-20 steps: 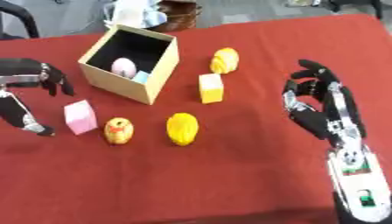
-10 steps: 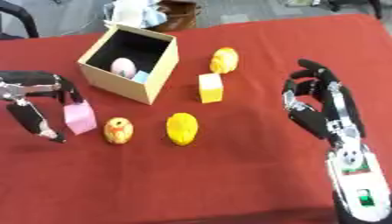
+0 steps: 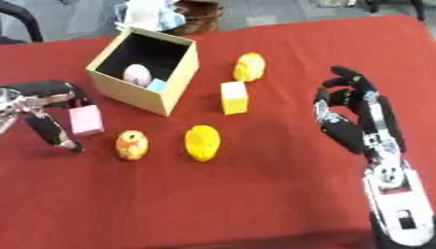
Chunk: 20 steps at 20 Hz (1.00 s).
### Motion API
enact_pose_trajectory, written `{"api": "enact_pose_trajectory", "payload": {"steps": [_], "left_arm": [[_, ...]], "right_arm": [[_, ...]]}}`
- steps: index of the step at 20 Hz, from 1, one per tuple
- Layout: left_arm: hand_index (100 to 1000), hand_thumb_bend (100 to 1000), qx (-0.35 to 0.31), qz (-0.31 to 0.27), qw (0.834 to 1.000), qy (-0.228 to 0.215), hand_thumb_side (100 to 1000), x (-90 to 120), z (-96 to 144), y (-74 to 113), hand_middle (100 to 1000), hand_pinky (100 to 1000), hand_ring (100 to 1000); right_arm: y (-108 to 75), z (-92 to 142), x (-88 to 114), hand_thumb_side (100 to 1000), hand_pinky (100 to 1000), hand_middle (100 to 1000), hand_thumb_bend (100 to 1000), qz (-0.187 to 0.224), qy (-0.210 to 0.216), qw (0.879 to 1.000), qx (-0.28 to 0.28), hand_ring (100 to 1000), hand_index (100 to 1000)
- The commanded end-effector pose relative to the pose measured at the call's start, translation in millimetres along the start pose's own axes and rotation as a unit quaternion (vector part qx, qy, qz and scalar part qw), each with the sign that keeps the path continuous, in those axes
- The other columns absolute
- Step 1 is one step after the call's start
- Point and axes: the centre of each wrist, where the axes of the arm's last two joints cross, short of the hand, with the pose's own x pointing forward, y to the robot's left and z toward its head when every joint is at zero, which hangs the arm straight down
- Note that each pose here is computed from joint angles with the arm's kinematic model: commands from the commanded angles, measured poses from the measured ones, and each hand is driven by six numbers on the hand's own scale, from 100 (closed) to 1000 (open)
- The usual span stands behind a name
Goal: Pick up objects on the table and place them in the box.
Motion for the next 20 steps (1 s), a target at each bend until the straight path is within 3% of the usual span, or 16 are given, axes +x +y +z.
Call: {"api": "enact_pose_trajectory", "payload": {"steps": [1, 3, 6, 20], "left_arm": [[684, 488, 0.033, -0.007, 0.999, 0.017, 100, -5.6, 2.4, 6.8, 554, 614, 533], [650, 425, 0.06, -0.003, 0.998, 0.025, 100, -5.7, 5.0, 11.4, 520, 596, 507], [636, 429, 0.096, -0.002, 0.995, 0.029, 100, -5.8, 10.9, 19.6, 508, 595, 500], [669, 465, 0.159, -0.034, 0.987, -0.012, 103, -2.6, 80.0, 112.7, 535, 623, 523]], "right_arm": [[-4.7, -3.5, 4.7, 282, 627, 647, 100, 0.006, -0.012, 1.0, -0.003, 567, 849], [-5.0, -3.4, 4.5, 283, 627, 647, 100, 0.006, -0.011, 1.0, -0.004, 567, 849], [-4.9, -3.4, 4.5, 286, 627, 647, 100, 0.006, -0.011, 1.0, -0.003, 567, 850], [-5.8, -1.8, 3.3, 301, 628, 647, 100, 0.009, -0.008, 1.0, -0.001, 567, 850]]}}
